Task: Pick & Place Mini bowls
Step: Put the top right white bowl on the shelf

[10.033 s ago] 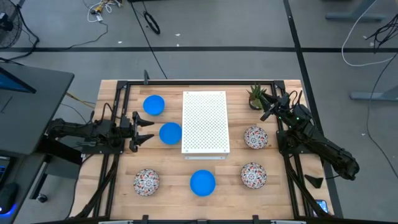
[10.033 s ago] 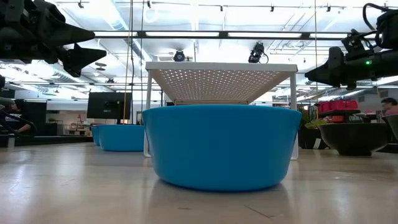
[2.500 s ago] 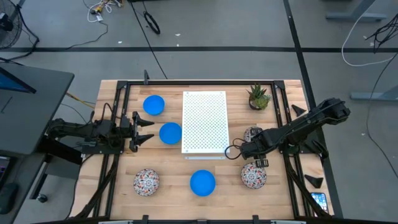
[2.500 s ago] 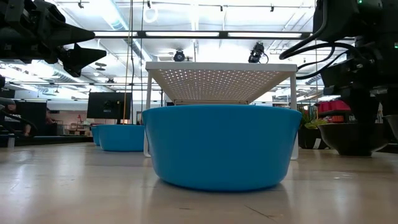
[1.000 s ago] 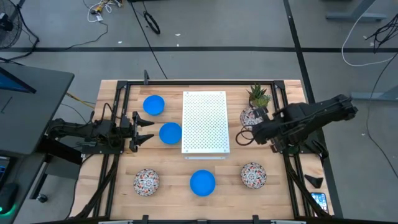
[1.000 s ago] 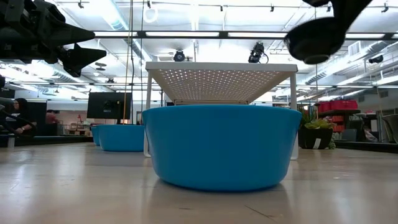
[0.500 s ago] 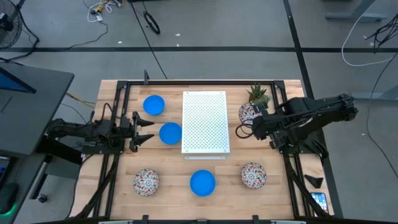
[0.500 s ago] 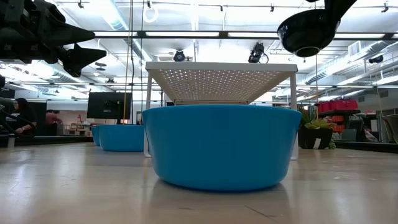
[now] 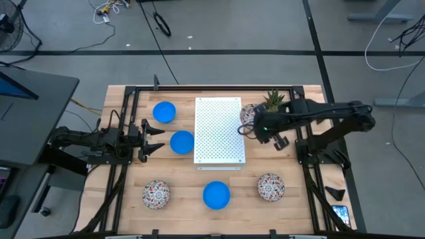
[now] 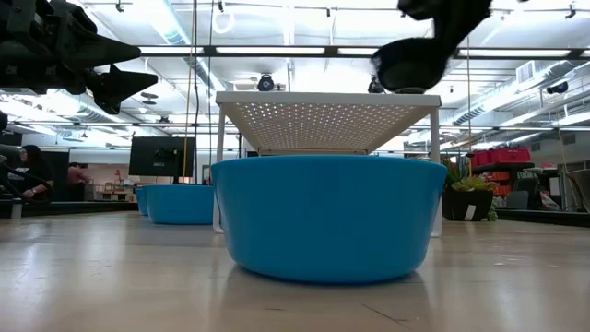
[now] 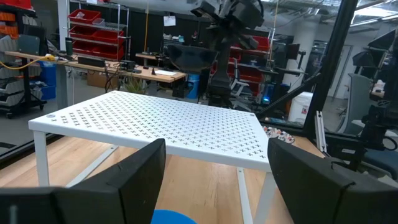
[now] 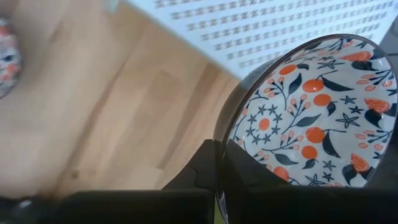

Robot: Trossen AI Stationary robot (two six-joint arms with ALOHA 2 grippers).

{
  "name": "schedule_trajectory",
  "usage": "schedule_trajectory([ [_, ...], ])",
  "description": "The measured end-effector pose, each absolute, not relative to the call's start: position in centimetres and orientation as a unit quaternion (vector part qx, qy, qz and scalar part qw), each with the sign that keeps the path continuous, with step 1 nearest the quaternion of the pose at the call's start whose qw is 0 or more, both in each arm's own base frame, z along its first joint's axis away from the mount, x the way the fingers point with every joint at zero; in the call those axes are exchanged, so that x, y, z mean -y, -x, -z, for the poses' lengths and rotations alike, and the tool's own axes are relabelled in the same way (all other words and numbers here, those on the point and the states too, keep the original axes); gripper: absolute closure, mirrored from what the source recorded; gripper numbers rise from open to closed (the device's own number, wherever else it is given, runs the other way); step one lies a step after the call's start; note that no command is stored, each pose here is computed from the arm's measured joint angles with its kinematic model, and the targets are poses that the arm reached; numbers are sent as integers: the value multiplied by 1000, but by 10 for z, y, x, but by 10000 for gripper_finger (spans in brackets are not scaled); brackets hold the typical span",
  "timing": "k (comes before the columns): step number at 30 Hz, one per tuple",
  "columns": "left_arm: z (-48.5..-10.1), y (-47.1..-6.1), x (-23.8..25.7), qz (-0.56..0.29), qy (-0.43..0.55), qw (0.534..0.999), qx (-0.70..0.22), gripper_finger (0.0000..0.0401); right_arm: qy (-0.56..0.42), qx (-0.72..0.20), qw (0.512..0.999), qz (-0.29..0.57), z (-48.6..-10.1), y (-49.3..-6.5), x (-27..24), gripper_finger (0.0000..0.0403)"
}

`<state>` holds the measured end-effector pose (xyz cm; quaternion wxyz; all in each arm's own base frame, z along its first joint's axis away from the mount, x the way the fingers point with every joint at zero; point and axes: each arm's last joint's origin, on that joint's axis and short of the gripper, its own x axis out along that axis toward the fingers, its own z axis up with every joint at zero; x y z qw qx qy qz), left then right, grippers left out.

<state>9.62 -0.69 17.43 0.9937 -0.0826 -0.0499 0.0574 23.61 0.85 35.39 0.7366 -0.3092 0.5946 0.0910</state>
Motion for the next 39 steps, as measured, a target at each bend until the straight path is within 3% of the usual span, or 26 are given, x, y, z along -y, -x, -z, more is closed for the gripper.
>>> schedule_trajectory([
  [23,-174,-96,7,-57,83,994,50,113,424,-544,701,-179,-358,-339,78,395],
  [39,-174,-96,7,-57,83,994,50,113,410,-550,697,-211,-353,-341,89,395],
])
